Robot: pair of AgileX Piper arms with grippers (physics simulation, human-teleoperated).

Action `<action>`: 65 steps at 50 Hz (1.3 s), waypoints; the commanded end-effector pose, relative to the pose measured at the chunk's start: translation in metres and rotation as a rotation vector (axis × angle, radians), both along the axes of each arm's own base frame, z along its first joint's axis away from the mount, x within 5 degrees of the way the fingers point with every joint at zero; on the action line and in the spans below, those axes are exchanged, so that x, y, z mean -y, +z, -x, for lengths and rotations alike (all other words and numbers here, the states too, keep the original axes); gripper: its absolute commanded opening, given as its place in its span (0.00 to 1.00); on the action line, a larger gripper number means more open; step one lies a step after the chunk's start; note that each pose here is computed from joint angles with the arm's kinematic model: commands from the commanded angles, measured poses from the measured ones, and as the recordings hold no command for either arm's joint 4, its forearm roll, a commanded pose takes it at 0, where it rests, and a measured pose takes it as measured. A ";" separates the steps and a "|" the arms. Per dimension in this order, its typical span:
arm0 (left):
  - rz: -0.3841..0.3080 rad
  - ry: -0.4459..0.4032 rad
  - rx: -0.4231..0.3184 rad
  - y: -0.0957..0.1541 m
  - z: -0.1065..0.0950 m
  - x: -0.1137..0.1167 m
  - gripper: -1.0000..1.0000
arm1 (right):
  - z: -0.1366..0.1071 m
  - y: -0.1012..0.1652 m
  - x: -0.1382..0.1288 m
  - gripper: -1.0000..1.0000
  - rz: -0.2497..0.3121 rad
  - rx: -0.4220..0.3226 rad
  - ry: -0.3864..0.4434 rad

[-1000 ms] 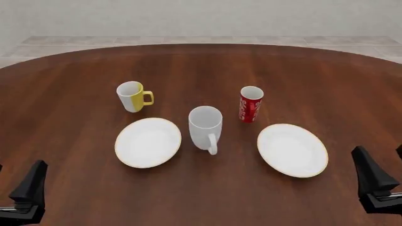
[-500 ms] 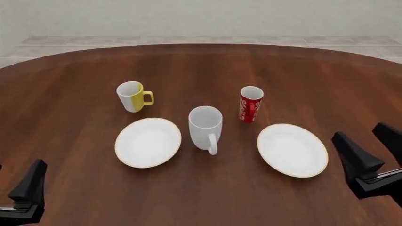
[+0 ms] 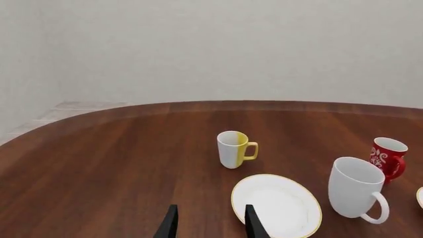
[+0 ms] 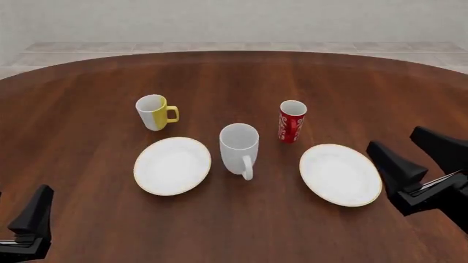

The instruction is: Put the white mug on the left plate.

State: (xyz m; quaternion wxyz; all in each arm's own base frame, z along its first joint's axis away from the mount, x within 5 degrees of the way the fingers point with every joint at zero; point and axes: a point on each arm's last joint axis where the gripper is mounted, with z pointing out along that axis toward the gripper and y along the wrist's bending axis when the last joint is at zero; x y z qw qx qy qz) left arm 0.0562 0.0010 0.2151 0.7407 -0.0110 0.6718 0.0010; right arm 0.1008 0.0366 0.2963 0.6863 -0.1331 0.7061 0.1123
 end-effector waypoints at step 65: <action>0.009 -0.007 0.017 0.002 0.000 0.000 1.00 | -0.060 0.042 -0.048 1.00 -0.022 -0.090 0.130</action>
